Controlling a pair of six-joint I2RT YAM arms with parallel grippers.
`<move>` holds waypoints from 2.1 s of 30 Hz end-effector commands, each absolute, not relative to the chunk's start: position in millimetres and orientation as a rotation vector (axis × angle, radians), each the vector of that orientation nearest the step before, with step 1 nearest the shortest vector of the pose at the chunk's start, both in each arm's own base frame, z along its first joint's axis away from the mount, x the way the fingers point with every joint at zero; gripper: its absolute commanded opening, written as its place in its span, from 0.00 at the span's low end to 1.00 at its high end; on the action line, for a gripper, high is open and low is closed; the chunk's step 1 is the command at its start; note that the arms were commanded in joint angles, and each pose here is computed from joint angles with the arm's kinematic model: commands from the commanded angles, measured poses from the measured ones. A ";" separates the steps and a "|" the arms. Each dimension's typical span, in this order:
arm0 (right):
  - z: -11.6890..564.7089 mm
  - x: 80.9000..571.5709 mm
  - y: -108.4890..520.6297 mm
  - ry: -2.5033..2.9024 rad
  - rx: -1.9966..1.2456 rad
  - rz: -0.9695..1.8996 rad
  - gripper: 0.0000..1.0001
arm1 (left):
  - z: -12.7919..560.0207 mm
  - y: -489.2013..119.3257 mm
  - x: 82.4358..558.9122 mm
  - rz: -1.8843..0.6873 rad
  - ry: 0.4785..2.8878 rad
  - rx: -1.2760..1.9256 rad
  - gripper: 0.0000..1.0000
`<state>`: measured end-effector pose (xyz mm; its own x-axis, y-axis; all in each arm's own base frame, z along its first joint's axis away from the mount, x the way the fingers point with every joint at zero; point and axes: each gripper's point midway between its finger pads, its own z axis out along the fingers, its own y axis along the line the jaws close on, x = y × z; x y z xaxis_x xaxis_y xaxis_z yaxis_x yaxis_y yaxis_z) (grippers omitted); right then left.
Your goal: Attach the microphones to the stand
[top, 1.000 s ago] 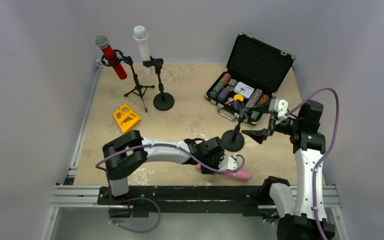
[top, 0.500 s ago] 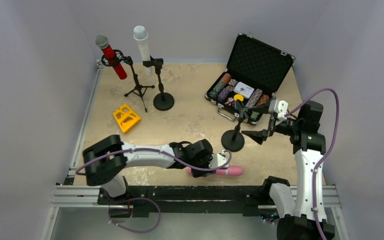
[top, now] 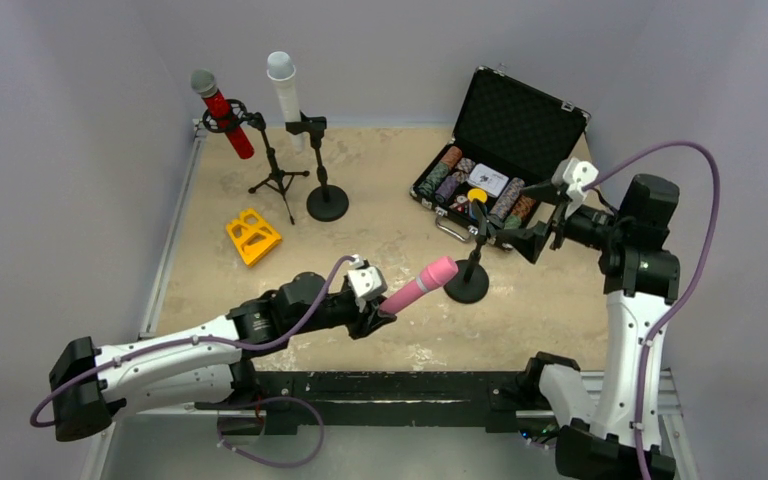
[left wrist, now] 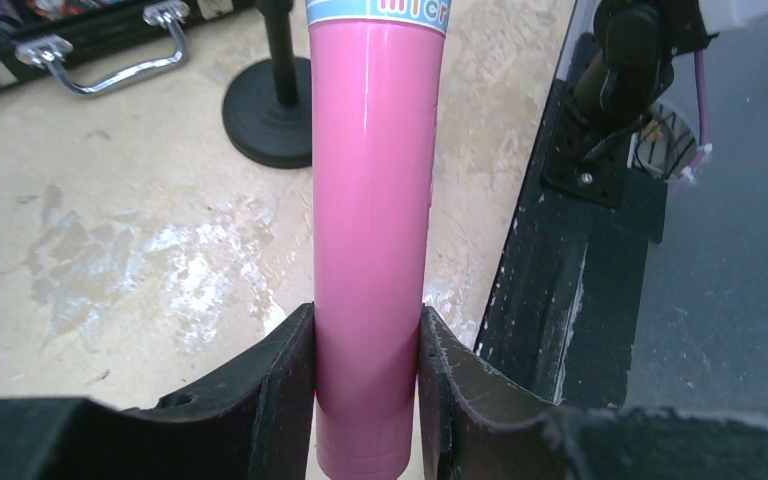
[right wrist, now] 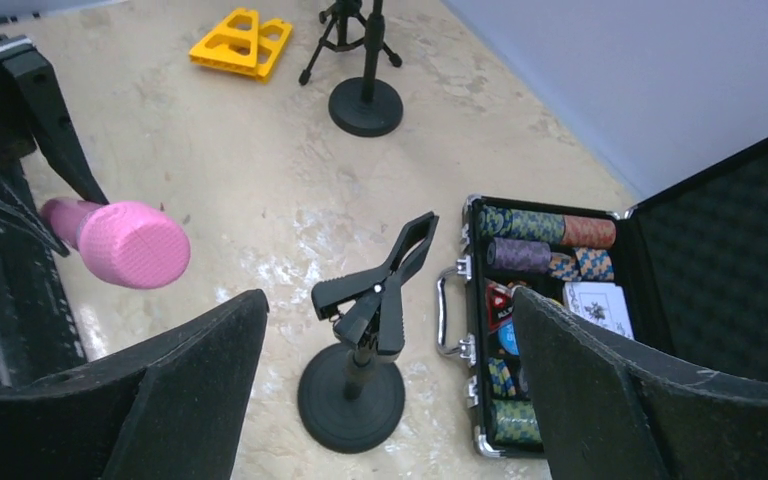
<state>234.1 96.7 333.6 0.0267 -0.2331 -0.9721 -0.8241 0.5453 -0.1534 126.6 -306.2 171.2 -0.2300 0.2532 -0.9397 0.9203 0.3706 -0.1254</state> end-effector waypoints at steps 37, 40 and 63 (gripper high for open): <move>323.0 243.9 225.8 1.587 -1.640 0.666 0.01 | 209.4 -222.6 144.3 -0.754 1.577 0.702 0.00; 338.5 250.1 240.8 1.452 -1.671 0.695 0.01 | 211.6 -217.8 144.1 -0.751 1.574 0.685 0.00; 337.9 238.9 260.7 1.496 -1.590 0.854 0.60 | 239.9 -223.9 150.9 -0.815 1.467 0.573 0.00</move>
<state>255.3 256.5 292.3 0.0319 -0.5704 -0.8208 -0.9992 0.0024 -0.0405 147.8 -219.6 210.6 -0.1149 -0.0161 -0.9932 0.7707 0.6295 -0.0993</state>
